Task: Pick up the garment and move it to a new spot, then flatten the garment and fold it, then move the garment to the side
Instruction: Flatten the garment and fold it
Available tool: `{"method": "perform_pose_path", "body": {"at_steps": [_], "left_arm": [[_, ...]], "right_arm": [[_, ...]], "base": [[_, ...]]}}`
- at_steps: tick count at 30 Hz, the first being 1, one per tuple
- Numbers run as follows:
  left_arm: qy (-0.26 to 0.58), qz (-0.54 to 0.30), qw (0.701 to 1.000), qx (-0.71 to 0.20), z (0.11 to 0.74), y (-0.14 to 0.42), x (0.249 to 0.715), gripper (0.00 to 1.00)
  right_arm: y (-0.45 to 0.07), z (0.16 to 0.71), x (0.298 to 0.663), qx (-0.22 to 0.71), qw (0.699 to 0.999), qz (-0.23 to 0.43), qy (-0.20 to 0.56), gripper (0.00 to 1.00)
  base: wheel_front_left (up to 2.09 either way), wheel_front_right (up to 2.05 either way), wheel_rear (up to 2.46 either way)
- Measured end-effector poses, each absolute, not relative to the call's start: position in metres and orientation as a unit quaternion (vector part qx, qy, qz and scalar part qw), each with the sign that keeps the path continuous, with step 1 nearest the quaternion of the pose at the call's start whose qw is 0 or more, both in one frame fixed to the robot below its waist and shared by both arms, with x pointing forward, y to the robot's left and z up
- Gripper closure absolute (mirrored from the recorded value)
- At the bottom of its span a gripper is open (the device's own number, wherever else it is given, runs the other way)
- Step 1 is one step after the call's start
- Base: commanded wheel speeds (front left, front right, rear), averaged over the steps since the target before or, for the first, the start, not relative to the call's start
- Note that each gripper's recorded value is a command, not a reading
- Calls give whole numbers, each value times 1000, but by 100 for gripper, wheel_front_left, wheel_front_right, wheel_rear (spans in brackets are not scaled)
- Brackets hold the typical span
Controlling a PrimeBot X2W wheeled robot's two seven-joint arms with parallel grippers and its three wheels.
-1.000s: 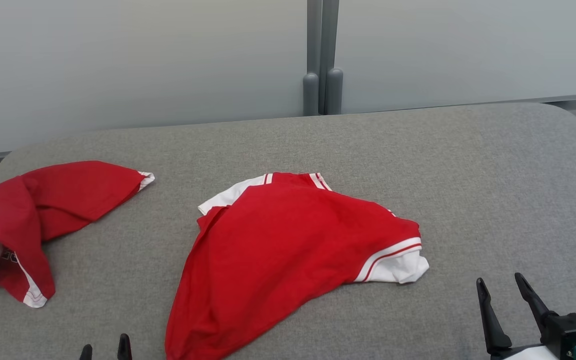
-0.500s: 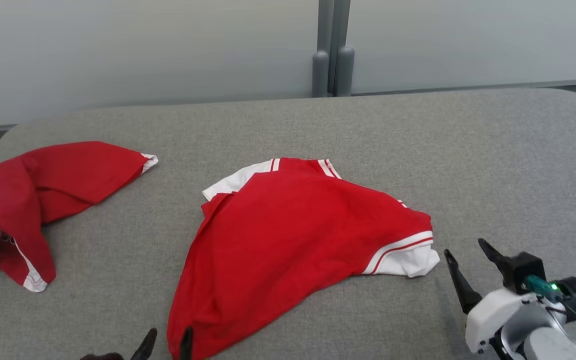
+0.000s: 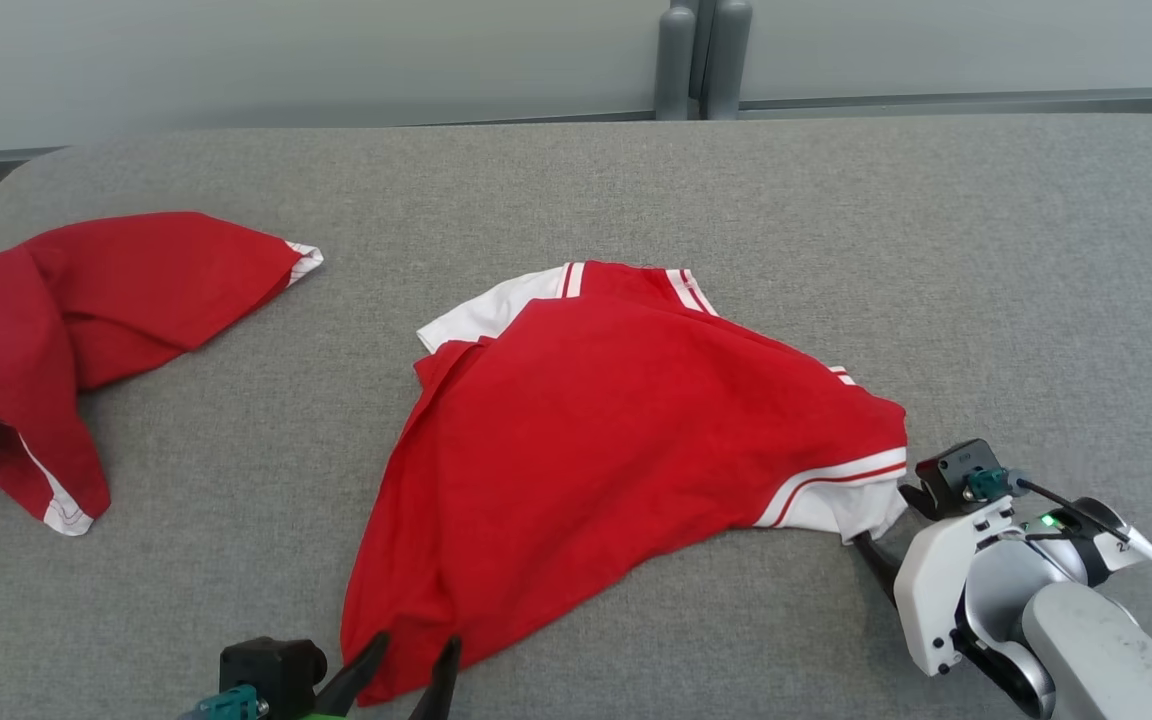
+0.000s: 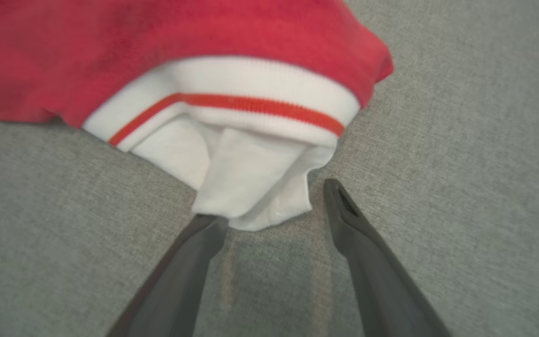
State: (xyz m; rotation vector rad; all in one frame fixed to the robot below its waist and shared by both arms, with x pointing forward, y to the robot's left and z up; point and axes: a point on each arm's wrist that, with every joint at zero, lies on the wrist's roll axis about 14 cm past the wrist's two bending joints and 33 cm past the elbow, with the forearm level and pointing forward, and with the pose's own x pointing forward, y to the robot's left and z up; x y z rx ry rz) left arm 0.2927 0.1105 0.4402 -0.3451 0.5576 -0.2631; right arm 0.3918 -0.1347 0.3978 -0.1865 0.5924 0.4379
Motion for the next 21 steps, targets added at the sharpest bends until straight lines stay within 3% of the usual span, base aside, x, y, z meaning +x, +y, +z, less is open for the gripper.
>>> {"method": "perform_pose_path", "body": {"at_steps": [21], "left_arm": [[356,-88,920,-136,405,125,285,0]], "right_arm": [[-129,390,396,-79,908,239,335,0]], "base": [[0,0,0]]}}
